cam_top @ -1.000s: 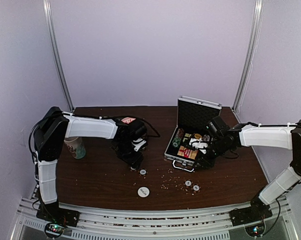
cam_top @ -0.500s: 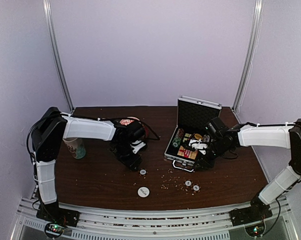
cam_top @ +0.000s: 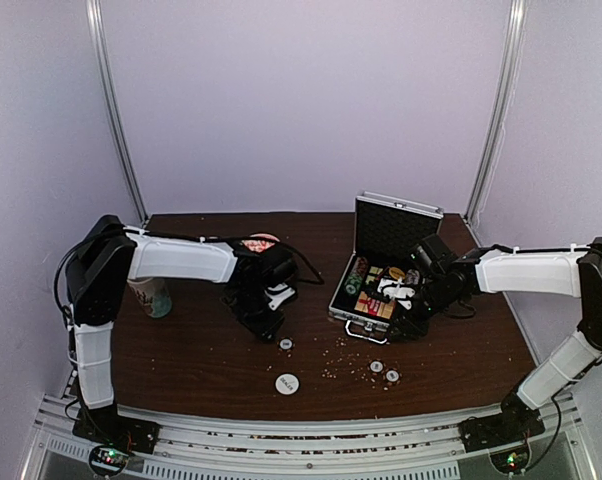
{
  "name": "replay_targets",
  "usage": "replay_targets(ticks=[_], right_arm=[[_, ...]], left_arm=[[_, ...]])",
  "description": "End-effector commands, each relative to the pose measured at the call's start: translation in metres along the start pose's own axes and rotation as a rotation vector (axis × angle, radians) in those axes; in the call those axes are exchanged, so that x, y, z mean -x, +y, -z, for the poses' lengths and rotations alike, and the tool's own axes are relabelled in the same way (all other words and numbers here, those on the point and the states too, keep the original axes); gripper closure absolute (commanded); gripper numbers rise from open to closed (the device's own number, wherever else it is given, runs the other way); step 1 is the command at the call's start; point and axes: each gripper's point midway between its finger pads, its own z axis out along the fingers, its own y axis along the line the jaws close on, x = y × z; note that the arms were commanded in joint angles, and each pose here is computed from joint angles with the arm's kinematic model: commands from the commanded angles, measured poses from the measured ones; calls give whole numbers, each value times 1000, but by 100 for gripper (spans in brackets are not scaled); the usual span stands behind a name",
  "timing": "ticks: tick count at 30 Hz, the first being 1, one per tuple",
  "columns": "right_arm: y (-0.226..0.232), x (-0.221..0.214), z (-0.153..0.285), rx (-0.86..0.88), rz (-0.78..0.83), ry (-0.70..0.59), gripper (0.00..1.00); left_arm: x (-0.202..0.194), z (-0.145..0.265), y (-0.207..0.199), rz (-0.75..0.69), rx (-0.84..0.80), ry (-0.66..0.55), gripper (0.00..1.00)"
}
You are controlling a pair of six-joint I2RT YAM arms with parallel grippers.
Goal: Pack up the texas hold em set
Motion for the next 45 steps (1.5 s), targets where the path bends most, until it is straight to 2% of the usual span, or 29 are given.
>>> replay_targets(ticks=[1, 6, 25, 45], right_arm=[[-4, 5, 2, -8, 2, -9, 49], [-4, 4, 1, -9, 2, -7, 49], [-4, 4, 0, -6, 3, -2, 49], [-3, 2, -2, 1, 1, 5, 49]], left_arm=[[25, 23, -9, 13, -35, -79, 68], [39, 38, -28, -19, -117, -141, 68], [27, 8, -49, -92, -142, -65, 65], [29, -2, -60, -108, -160, -55, 65]])
